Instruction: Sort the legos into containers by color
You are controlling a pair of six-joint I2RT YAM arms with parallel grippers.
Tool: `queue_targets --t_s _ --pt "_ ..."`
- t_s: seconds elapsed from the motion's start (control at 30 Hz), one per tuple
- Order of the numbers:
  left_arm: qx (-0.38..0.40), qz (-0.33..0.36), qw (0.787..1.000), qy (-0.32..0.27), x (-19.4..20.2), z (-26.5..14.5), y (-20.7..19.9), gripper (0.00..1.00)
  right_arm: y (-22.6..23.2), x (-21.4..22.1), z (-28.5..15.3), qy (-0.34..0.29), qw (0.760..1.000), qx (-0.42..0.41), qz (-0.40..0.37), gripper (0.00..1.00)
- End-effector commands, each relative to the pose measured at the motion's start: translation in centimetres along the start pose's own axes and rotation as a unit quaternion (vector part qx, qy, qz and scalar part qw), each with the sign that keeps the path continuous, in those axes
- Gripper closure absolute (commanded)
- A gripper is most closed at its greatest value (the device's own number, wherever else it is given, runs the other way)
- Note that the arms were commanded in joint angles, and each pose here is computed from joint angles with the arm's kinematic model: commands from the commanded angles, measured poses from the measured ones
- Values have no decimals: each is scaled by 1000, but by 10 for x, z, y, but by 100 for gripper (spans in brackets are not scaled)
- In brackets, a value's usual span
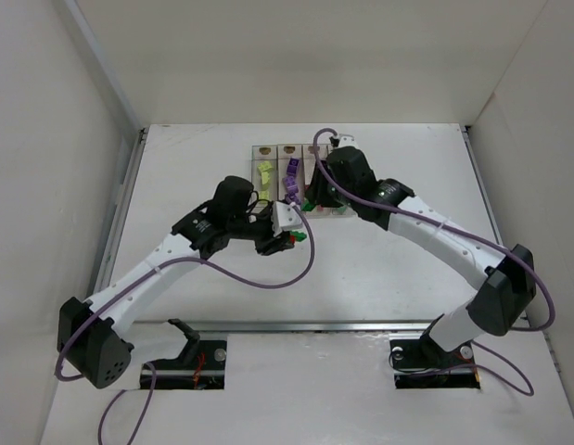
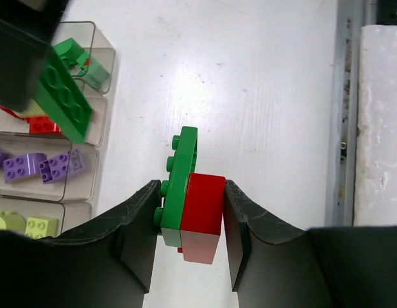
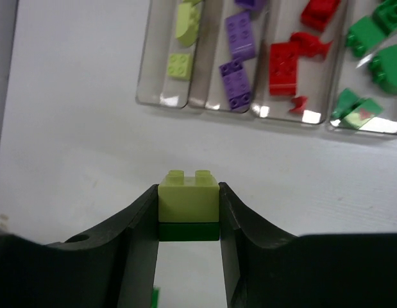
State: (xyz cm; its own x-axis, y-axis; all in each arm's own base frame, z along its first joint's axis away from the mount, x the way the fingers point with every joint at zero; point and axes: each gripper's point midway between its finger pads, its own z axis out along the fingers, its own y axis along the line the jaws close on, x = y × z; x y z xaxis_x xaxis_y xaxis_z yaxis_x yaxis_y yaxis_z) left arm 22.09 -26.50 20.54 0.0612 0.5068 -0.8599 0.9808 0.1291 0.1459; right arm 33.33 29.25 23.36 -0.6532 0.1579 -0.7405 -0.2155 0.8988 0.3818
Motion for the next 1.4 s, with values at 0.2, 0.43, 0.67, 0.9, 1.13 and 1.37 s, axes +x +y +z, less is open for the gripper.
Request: queue_targets --t_s 0.2,0.43,0.67,0.9,1.13,1.37 --pt "11 -10 1000 -5 2 -3 -12 100 0 -68 11 -81 996 -9 23 100" --pt "-57 -71 989 117 109 16 13 100 -1 -59 -3 -82 996 -28 18 100" --pt "29 -61 984 163 153 31 -6 70 -9 -40 -3 -57 998 -25 -1 100" --pt "40 -55 985 160 146 38 2 25 3 -41 -13 -65 995 -69 -17 100" --pt "2 -20 995 102 88 27 28 17 14 -44 -24 -75 991 -106 -38 100" --pt "-95 -7 993 -62 -20 -1 58 14 37 -44 -43 -74 982 -167 -38 100"
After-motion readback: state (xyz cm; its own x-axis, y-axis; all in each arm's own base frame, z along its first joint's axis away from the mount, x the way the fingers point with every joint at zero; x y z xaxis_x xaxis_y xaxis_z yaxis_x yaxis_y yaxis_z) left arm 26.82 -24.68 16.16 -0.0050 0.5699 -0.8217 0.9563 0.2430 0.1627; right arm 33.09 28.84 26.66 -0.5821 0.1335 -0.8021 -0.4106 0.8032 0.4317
